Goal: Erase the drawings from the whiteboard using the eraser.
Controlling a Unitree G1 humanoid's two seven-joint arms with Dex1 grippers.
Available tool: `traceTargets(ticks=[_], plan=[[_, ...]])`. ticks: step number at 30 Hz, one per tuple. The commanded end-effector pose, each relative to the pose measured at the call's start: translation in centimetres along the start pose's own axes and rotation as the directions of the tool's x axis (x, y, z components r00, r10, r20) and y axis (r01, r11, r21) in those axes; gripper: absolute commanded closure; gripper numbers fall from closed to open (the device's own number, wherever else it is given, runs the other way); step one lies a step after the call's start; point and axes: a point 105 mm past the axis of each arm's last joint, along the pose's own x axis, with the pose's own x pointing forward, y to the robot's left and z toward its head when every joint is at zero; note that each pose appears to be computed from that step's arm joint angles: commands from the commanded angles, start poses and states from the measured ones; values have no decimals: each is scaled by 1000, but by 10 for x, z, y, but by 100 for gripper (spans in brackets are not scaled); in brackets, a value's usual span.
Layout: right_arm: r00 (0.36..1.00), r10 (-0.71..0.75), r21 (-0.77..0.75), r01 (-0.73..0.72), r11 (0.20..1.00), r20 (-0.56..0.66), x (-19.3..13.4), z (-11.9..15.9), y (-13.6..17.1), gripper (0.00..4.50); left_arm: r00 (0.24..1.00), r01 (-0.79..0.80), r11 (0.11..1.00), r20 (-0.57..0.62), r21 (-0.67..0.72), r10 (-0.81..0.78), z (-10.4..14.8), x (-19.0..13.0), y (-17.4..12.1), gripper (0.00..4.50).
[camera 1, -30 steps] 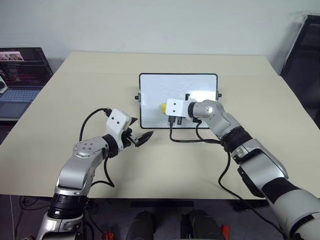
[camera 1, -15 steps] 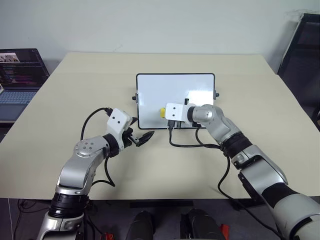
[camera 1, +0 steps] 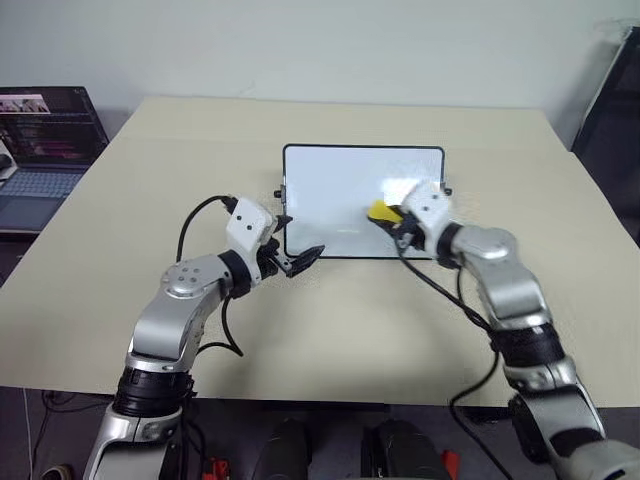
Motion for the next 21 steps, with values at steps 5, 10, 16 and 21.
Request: traceTargets(ticks=[5,10,16,21], plan=[[957,-283,143,289,947,-61,-69,-15,-35,354,970,230,967,48,105,-236,22,26,-31,0],[908,-374,170,406,898,-190,-89,-49,-38,354,917,384,909,47,159,-396,24,54,-58,0],[872,-402,235,468,852,-281,-89,-75,-32,354,857,495,839,29,225,-514,24,76,-81,0],[867,-401,272,478,835,-295,-84,-80,-30,354,833,527,807,23,266,-552,26,82,-90,0]])
